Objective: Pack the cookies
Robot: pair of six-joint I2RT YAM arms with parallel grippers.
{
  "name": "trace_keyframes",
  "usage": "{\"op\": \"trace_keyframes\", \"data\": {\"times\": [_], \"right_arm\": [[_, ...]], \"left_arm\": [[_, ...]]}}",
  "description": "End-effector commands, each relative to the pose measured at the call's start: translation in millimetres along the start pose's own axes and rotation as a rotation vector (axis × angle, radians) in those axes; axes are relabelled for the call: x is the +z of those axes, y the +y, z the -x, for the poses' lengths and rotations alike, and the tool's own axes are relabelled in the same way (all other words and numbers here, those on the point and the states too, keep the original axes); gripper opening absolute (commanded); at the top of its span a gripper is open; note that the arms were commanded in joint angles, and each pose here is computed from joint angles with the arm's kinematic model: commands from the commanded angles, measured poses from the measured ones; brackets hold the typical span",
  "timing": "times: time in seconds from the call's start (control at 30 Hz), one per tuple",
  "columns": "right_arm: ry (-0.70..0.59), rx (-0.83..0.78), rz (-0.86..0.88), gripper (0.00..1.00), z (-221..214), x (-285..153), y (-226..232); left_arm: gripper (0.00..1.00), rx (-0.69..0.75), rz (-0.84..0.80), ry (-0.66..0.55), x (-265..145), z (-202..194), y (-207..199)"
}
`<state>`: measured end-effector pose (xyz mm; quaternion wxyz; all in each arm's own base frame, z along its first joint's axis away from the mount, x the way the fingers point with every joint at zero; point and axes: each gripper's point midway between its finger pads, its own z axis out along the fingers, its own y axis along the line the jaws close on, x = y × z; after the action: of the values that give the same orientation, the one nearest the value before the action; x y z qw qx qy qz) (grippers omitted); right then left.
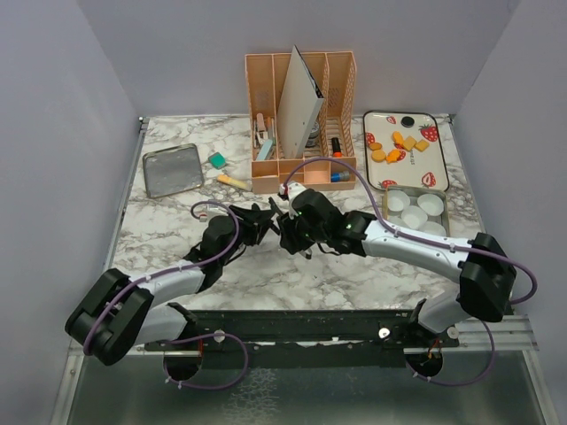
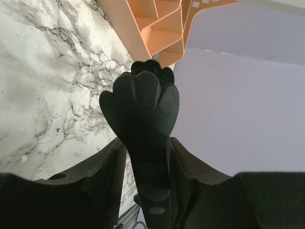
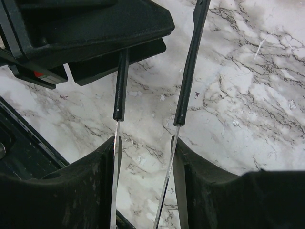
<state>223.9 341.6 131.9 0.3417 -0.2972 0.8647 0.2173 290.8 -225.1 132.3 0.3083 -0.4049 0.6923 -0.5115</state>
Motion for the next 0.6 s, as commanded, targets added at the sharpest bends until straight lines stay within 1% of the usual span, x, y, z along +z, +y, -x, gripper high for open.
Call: {"op": "trace_keyframes", "data": {"times": [0.0, 0.23, 0.33, 0.4, 0.5, 0.57], "right_arm": [[-0.087, -0.001, 0.038, 0.47, 29.4, -21.4, 12.3], [-0.109, -0.001, 0.026, 0.48, 34.9, -29.0, 10.2], [-0.107, -0.005, 0.006, 0.48, 35.7, -31.7, 6.7], [-0.103, -0.005, -0.02, 0.48, 35.1, -34.0, 1.9], [-0.095, -0.004, -0.051, 0.47, 33.8, -41.0, -4.2], [-0.091, -0.005, -0.083, 0.47, 33.7, -47.6, -10.1]], "left_arm": [[0.44, -0.001, 0.038, 0.018, 1.9, -4.3, 14.0], [0.44, -0.001, 0.067, 0.027, 1.3, -6.2, 25.4], [0.46, 0.003, 0.055, 0.025, -0.8, -5.7, 22.4], [0.54, 0.035, 0.028, 0.009, -4.0, -2.4, 14.8], [0.7, 0.083, 0.007, -0.04, -11.2, 7.1, 5.5], [0.73, 0.131, 0.006, -0.077, -17.2, 14.6, 0.6]]}}
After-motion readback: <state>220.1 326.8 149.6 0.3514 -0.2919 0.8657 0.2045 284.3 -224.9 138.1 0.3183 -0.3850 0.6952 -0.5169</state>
